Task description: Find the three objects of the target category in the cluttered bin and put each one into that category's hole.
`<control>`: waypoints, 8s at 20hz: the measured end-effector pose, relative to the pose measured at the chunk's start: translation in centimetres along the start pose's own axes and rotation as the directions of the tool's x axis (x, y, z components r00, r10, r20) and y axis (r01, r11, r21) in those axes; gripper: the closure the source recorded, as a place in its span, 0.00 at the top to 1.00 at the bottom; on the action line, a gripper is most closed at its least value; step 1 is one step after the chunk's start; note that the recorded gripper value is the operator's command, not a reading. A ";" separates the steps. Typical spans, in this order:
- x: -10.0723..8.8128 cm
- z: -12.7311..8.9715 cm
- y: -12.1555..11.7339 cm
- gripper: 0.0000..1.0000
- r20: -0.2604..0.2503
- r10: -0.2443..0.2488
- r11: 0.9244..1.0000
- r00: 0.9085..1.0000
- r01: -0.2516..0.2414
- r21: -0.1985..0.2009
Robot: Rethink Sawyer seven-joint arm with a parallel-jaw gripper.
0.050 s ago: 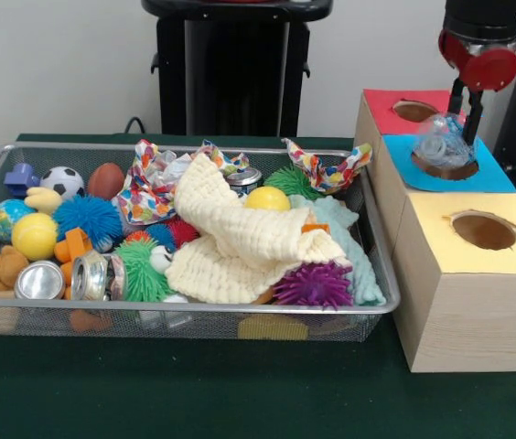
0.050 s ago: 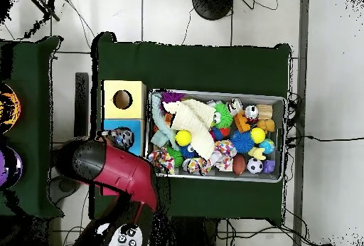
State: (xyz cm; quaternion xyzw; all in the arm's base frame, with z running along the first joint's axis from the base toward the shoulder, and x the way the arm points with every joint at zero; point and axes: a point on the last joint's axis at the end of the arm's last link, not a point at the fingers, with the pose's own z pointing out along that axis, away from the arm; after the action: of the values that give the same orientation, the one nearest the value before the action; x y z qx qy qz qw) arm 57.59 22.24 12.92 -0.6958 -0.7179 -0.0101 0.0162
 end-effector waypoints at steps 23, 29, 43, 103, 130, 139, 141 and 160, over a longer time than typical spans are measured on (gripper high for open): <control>-7.6 0.4 5.1 0.00 -0.096 0.168 0.960 0.981 -0.185 -0.209; -5.4 -0.9 4.0 0.00 -0.159 0.136 0.980 0.978 -0.157 -0.123; -1.6 -1.6 -0.5 0.00 -0.187 -0.005 0.999 0.982 0.013 0.039; -1.8 5.0 0.6 1.00 -0.261 0.077 0.997 0.962 -0.074 0.023; -0.6 -4.5 -4.9 1.00 -0.183 -0.140 0.988 0.973 0.150 0.041; -3.4 -13.6 -5.0 1.00 -0.042 -0.288 0.957 0.957 0.288 0.012; -5.1 -14.5 -4.3 1.00 -0.011 -0.286 0.958 0.958 0.286 -0.014; -30.7 -17.7 -0.1 1.00 0.291 -0.541 0.799 0.789 0.590 -0.116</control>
State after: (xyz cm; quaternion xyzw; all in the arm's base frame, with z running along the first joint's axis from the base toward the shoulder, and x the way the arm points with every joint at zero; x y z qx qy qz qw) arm 58.58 -9.09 29.51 -0.4415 -0.8853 -0.0013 -0.1459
